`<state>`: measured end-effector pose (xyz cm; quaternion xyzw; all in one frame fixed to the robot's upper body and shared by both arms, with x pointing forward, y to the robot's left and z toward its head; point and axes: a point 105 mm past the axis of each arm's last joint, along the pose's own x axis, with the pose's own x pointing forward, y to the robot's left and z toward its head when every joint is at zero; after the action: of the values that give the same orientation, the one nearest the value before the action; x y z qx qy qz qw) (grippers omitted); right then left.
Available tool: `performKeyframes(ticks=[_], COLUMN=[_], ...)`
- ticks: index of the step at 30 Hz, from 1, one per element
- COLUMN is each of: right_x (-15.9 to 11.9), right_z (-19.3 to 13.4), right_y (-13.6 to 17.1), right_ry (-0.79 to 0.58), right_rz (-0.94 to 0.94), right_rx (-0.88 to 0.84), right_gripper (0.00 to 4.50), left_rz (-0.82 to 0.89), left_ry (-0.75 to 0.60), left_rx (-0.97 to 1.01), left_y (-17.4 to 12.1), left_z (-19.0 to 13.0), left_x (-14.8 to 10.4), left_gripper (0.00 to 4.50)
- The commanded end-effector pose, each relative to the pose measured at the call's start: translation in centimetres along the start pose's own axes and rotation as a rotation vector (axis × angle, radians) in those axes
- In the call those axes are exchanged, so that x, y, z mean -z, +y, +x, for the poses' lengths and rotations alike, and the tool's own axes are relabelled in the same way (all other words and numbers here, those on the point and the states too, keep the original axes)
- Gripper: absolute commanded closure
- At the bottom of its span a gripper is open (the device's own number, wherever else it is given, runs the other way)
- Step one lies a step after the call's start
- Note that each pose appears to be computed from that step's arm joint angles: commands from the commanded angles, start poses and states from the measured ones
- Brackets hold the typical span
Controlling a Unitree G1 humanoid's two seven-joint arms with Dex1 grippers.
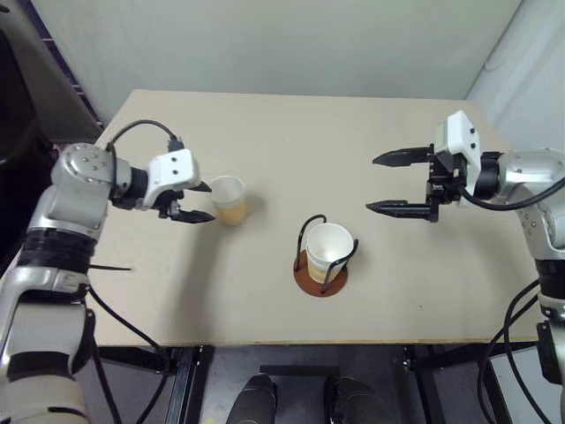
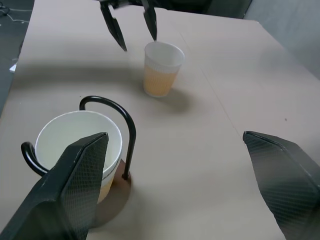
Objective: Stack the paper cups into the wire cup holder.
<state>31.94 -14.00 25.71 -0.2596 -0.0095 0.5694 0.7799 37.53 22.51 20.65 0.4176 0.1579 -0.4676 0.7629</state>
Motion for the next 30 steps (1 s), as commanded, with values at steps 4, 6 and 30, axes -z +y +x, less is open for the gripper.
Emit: performKeyframes(ticks=[4,6,30], right_x=[-1.4,-1.3,-2.1], right_z=[-1.3,-1.3,-4.7], right_y=[0.0,0.0,2.3], right_ry=[-0.016,-0.011,-0.03], right_rz=[-0.045,-0.044,-0.016], right_rx=[0.049,0.058,-0.033], right_gripper=[0.0,0.0,0.0], left_rz=[0.045,0.039,0.275], left_ry=[0.03,0.032,-0.617], left_rx=[-0.04,-0.03,0.15], left_y=[1.4,1.3,-0.3], left_z=[0.9,1.3,-6.6], left_x=[0.1,0.2,-16.3], left_gripper=[1.21,1.21,4.43])
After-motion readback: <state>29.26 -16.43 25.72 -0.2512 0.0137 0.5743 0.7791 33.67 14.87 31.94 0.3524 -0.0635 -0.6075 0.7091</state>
